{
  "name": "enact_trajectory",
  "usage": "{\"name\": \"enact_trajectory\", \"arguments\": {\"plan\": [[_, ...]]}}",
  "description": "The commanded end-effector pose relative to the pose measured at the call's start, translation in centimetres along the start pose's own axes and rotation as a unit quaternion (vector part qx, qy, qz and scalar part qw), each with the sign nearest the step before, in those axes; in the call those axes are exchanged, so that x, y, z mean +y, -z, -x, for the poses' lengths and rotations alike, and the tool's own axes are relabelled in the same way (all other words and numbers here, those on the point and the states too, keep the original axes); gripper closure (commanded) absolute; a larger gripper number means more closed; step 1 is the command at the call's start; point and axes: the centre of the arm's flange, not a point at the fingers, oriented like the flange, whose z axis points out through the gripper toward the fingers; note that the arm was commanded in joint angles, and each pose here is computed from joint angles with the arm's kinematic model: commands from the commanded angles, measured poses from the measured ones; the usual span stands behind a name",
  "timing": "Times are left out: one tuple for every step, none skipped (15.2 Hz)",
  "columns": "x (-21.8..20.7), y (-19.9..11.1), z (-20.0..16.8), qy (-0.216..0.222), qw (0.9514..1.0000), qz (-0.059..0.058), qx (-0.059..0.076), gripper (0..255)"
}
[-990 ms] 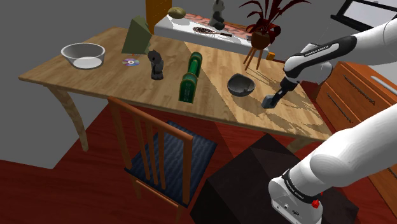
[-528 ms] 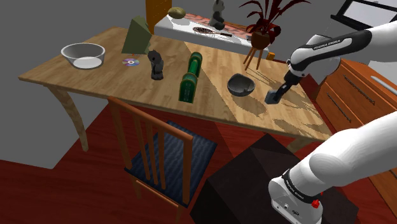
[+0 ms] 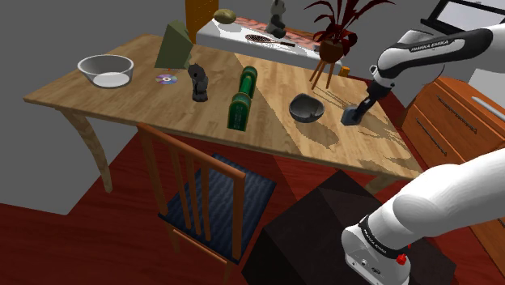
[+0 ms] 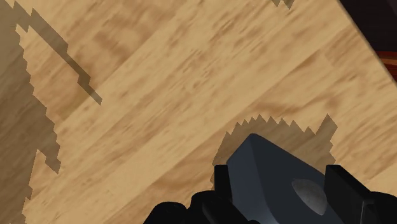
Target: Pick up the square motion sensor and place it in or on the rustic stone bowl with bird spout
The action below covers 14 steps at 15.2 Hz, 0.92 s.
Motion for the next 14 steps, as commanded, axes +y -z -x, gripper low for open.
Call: {"name": "enact_trajectory", "arguments": {"plan": [[-0.1, 1.1, 0.1, 0.0, 1.0, 0.0, 0.0, 255], [-0.1, 1.6, 0.0, 0.0, 1.0, 0.0, 0.0, 255], [-0.1, 2.2, 0.0, 0.0, 1.0, 0.0, 0.0, 255], [-0.1, 2.7, 0.0, 0.0, 1.0, 0.0, 0.0, 255], [-0.1, 3.2, -0.1, 0.0, 1.0, 0.0, 0.0, 255], [-0.1, 3.8, -0.1, 0.0, 1.0, 0.0, 0.0, 255], [-0.1, 4.3, -0.1, 0.0, 1.0, 0.0, 0.0, 255], [-0.1, 4.8, -0.2, 0.0, 1.0, 0.0, 0.0, 255], [-0.1, 5.3, -0.2, 0.0, 1.0, 0.0, 0.0, 255], [-0.2, 5.9, -0.2, 0.0, 1.0, 0.0, 0.0, 255], [-0.2, 6.4, -0.3, 0.0, 1.0, 0.0, 0.0, 255], [-0.2, 6.5, -0.3, 0.0, 1.0, 0.0, 0.0, 255], [-0.3, 6.4, -1.6, 0.0, 1.0, 0.0, 0.0, 255], [-0.5, 6.4, -2.9, 0.0, 1.0, 0.0, 0.0, 255]]}}
